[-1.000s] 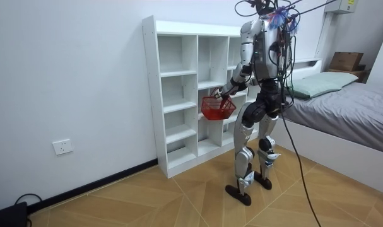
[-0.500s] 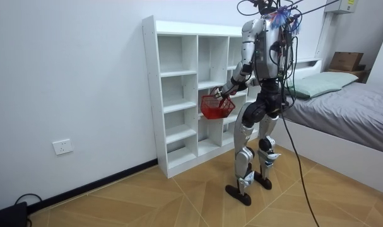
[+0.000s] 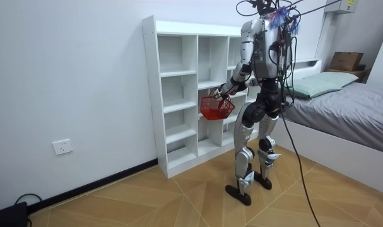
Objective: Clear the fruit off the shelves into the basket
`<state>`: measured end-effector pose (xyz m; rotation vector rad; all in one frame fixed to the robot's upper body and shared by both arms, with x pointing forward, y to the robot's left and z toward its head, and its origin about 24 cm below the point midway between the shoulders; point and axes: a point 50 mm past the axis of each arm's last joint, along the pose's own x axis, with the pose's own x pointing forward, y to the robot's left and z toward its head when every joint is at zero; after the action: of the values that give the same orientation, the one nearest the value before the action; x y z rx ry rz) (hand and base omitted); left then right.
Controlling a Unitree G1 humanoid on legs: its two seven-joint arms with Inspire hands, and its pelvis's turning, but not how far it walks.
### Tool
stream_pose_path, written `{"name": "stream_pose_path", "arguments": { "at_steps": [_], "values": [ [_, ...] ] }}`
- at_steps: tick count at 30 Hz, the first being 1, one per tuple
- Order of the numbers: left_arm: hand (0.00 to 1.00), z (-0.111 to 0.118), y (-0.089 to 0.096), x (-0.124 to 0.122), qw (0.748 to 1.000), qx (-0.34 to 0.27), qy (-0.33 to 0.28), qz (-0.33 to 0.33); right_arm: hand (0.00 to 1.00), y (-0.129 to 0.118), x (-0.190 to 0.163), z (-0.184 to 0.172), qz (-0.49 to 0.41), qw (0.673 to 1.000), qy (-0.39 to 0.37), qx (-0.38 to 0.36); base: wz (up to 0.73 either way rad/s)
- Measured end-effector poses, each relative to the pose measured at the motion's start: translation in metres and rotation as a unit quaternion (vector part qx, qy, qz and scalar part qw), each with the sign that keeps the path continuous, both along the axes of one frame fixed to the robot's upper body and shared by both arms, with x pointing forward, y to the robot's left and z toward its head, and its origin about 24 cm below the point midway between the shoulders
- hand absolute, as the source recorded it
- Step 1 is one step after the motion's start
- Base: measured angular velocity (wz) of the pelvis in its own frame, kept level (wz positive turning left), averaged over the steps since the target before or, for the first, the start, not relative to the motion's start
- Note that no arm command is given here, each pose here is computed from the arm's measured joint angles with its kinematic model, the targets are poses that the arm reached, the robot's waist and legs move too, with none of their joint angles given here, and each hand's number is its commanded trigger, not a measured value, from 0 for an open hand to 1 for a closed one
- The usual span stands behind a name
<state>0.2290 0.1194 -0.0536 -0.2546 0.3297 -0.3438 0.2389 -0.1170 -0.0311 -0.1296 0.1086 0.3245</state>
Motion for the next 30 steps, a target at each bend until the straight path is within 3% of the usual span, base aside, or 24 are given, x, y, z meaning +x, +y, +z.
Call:
{"name": "stream_pose_path", "arguments": {
  "at_steps": [30],
  "values": [
    [1.0,0.01,0.001,0.007,1.0,-0.007,-0.023,0.012,0.0,-0.002,0.005,0.008,-0.004,1.0,-0.009,0.027,-0.01]
  ]
}}
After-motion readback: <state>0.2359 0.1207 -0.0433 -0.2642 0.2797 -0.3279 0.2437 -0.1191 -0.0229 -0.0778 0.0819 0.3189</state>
